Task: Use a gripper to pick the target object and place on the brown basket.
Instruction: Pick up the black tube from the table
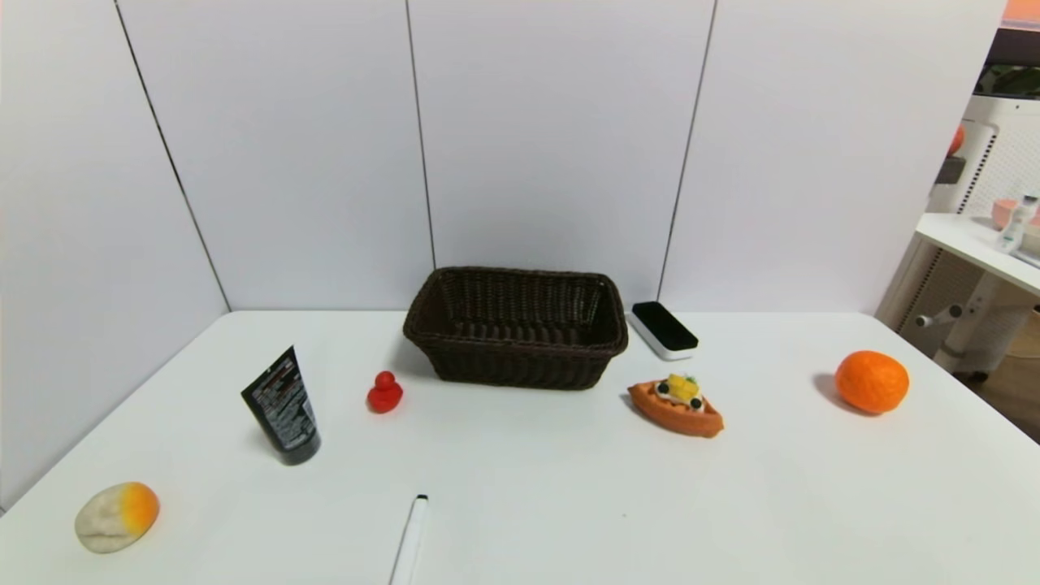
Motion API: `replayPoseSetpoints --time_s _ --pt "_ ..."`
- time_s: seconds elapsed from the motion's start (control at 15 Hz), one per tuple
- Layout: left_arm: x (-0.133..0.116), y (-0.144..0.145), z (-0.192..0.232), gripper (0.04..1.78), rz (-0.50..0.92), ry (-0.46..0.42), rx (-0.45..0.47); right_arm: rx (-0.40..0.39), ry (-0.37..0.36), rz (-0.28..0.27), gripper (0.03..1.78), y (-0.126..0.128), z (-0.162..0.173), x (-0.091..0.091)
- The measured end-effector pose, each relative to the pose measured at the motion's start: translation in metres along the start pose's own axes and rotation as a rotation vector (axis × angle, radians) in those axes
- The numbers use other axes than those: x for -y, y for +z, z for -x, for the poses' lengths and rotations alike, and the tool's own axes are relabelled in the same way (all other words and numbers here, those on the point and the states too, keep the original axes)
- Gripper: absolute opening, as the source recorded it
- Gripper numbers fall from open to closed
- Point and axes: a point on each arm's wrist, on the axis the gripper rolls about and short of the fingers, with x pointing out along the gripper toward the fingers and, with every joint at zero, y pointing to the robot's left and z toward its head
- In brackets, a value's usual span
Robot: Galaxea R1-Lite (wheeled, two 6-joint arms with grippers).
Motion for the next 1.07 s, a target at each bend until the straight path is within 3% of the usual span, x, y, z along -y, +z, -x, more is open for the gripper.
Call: replayPoseSetpoints --time_s 0.33,0.67,1.07 --pt "0.000 0.050 -0.027 1.69 0.000 -0.018 -0.118 0.000 0.000 0.000 1.70 0.000 0.000 0.000" --pt "0.003 0.091 -0.100 1.69 -0.031 -0.113 -0.194 -0.001 0.000 0.000 1.70 0.000 0.000 0.000" --pt "0.008 0.100 -0.199 1.69 -0.072 -0.157 -0.281 -0.001 0.000 0.000 1.70 0.000 0.000 0.000"
